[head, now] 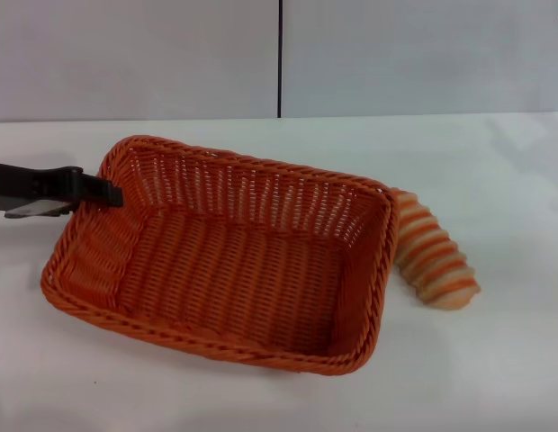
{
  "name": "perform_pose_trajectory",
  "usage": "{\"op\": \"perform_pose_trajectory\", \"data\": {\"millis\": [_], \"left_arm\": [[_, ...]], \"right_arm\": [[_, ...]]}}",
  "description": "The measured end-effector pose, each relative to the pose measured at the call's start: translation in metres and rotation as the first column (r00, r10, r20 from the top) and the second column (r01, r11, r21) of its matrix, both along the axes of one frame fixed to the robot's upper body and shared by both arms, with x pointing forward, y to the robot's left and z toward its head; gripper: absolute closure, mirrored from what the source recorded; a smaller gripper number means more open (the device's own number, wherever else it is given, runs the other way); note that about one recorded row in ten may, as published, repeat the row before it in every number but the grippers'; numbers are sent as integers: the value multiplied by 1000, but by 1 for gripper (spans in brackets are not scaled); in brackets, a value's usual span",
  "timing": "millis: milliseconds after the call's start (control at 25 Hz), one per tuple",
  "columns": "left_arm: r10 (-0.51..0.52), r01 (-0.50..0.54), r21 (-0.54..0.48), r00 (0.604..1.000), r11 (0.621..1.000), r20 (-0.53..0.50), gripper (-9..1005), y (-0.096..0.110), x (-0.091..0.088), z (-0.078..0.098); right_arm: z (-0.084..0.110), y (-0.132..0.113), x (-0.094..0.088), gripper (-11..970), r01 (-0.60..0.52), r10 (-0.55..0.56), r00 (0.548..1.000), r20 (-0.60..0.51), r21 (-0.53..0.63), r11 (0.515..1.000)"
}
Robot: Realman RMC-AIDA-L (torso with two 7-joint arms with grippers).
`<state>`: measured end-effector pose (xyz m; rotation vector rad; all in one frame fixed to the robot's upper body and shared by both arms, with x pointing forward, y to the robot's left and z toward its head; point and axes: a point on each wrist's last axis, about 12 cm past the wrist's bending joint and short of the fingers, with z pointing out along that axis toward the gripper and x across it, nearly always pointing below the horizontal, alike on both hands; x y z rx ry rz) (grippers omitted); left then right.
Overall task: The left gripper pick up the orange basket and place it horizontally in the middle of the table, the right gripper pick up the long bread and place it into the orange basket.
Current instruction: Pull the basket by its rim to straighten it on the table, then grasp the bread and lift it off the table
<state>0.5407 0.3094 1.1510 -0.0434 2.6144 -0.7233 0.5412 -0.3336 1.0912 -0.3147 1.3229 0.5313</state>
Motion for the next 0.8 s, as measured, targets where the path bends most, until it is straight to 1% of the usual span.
{"op": "perform_pose_trajectory", "data": {"millis": [200,280,320,400,440,520,640,680,720,800], "left_arm": [[7,-7,0,1000,1000,6,477,2,0,1],[18,-18,5,1000,1000,18,400,7,1,4],[32,-32,1,999,999,33,362,15,2,7],[32,-32,1,999,999,33,292,15,2,7],[62,-60,-34,995,998,75,258,31,1,15],[78,-72,-63,992,995,97,188,38,1,17],[78,-72,-63,992,995,97,189,38,1,17],[104,-85,-129,984,988,147,189,50,-2,20],[120,-77,-191,967,979,223,189,62,-7,22],[120,-77,-191,967,979,223,190,62,-7,22]], "right_arm": [[-1,1,0,223,-5,5,1000,-2,-1,1000],[-1,2,0,223,-6,6,1000,-3,-1,1000],[-2,1,-1,223,-3,3,1000,-8,0,1000],[-3,1,-3,223,-2,2,1000,-11,1,1000],[-3,0,-4,223,-2,2,1000,-11,-1,1000],[-2,-1,-7,223,-6,6,1000,-9,-1,1000],[-1,-4,-10,223,-16,16,1000,-9,5,1000],[1,-5,-12,223,-26,26,1000,-12,6,1000],[3,-6,-16,223,-62,62,998,-27,2,998],[4,-7,-18,222,-73,73,997,-33,-2,997]]}}
